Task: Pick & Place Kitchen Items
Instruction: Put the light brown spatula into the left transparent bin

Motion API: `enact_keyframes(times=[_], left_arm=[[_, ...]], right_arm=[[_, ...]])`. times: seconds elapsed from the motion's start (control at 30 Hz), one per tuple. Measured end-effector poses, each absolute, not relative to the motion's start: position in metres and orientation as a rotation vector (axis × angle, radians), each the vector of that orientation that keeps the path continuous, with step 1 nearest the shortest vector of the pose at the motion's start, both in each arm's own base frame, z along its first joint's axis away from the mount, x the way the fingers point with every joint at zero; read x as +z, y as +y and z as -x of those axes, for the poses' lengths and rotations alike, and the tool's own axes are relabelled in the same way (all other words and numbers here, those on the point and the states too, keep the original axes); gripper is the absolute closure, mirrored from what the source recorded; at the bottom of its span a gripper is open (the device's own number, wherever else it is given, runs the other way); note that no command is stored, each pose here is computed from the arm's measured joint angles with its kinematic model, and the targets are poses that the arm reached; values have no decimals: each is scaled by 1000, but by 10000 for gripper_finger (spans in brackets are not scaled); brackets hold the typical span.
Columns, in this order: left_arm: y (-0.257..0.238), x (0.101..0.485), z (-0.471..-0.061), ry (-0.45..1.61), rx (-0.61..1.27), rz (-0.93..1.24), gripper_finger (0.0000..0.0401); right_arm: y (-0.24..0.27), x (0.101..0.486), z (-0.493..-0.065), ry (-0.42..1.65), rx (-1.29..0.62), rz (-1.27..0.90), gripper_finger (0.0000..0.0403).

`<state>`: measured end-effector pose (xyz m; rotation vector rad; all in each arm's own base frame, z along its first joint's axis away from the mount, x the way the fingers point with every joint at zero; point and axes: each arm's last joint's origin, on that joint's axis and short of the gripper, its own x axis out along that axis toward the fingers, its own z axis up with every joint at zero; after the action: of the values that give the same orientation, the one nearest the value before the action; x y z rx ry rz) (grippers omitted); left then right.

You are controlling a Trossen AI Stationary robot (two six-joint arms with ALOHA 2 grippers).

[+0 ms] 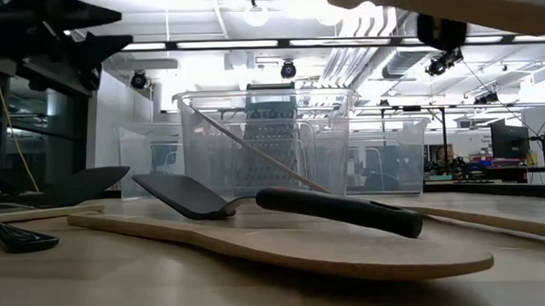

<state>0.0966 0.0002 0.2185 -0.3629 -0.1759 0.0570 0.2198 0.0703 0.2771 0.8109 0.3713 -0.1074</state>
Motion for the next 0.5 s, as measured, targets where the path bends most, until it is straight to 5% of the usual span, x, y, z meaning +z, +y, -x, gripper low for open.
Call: enact_keyframes(times=[0.5], left_arm=[[-2, 286, -164, 19, 90, 313, 225]], right_arm=[[24, 309, -237, 1, -133, -639, 322]])
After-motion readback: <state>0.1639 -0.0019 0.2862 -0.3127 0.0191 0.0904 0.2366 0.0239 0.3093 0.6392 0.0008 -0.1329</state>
